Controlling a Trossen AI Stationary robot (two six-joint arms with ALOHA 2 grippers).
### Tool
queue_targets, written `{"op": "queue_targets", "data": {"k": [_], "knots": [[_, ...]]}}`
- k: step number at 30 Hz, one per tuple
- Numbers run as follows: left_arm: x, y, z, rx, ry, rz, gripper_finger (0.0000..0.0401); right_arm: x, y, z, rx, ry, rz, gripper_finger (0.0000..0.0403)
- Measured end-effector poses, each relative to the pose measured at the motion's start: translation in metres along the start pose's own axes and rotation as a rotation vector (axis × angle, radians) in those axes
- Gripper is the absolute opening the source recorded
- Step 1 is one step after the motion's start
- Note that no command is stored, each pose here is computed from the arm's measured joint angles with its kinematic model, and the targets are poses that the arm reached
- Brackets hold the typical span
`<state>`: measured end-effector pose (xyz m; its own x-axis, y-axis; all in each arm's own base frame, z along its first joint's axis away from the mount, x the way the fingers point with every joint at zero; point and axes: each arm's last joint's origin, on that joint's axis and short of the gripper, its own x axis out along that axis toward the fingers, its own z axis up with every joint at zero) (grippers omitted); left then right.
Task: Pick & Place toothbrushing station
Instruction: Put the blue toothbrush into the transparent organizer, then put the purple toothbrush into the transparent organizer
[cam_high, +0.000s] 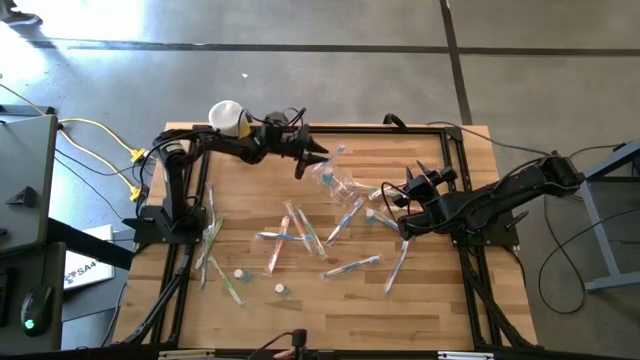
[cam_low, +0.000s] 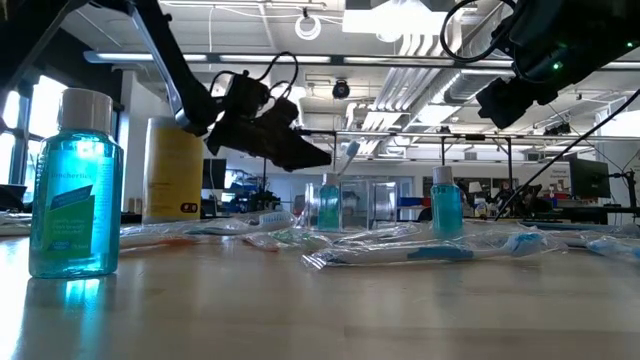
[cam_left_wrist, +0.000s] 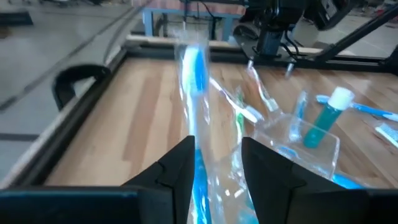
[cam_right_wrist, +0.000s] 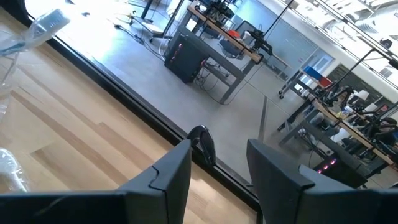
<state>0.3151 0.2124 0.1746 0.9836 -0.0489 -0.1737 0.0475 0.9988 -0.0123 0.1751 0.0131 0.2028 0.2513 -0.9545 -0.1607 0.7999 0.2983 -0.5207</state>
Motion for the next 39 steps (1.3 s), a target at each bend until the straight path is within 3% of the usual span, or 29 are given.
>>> {"op": "queue_targets", "data": {"k": [7, 10, 19, 22, 31, 39], "knots": [[-0.015, -0.003, 0.03, 0.028, -0.012, 0.145, 0.013, 0.0, 0.0, 0.0, 0.003, -0.003, -0.002, 0.0149], [-0.021, -0.007, 0.041, 0.018, -0.001, 0.149, 0.013, 0.0, 0.0, 0.0, -0.005, 0.013, 0.011, 0.0149], [-0.039, -0.036, 0.045, -0.227, 0.203, -0.072, 0.013, 0.006, 0.01, -0.004, -0.26, 0.288, 0.313, 0.0149], [-0.045, -0.044, 0.04, -0.297, 0.284, -0.117, 0.0129, 0.014, 0.012, 0.0, -0.316, 0.355, 0.475, 0.0149], [-0.036, -0.074, 0.044, -0.303, 0.343, -0.218, 0.0129, 0.056, -0.003, 0.005, -0.261, 0.565, 0.825, 0.0149], [-0.034, -0.092, 0.055, -0.228, 0.314, -0.276, 0.0129, 0.096, -0.029, 0.004, -0.155, 0.629, 0.915, 0.0149]]}}
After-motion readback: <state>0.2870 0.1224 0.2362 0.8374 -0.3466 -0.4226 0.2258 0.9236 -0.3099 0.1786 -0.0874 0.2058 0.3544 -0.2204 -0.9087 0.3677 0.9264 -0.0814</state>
